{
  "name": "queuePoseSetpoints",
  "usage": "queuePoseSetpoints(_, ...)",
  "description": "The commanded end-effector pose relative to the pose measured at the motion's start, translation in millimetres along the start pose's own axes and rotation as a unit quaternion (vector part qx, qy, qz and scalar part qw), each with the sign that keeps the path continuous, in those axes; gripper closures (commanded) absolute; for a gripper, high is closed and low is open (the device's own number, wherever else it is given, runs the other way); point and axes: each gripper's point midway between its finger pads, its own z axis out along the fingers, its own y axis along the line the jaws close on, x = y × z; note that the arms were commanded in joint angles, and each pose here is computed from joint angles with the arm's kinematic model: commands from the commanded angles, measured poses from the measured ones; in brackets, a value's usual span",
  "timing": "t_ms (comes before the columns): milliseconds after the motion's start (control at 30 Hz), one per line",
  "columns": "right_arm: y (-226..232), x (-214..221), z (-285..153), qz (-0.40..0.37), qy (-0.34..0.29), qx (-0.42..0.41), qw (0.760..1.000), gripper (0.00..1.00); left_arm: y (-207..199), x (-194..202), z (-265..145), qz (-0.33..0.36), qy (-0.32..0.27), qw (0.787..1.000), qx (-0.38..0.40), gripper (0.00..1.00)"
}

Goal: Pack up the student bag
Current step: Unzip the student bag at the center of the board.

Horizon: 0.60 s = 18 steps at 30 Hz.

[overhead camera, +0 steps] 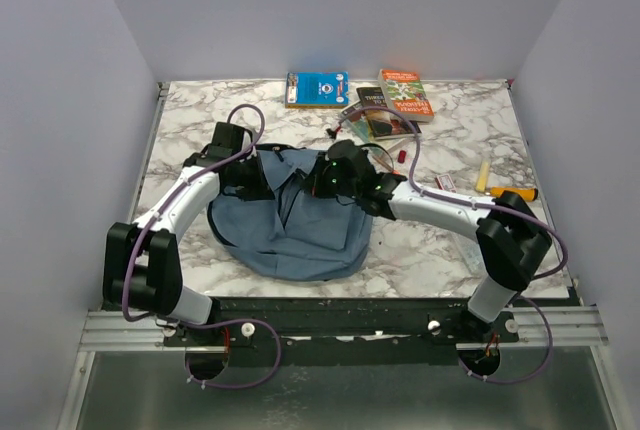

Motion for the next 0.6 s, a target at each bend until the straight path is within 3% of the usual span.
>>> queuePoseSetpoints(0,51,-18,-29,0.110,0.048,-0.218,0.969,1.00,-11,-3,-1,-0.004,0.009,1.000,0.024,1.00)
queuePoseSetpoints(167,33,-14,-20,0.095,0.065,-0.175,0.978,0.99,-14,-8,-8,0.003,-0.007,1.000,0.026,1.00)
queuePoseSetpoints(300,11,2,-9,0.068,0.089,-0.123,0.986,1.00,-19,-18,-24,0.023,-0.052,0.998,0.029,1.00)
queuePoseSetpoints(400,15,6,-10,0.058,0.101,-0.138,0.984,0.99,-19,-22,-32,0.031,-0.075,0.996,0.028,1.00)
queuePoseSetpoints(567,30,2,-13,0.063,0.107,-0.172,0.977,1.00,-27,-16,-23,0.030,-0.049,0.997,0.053,1.00)
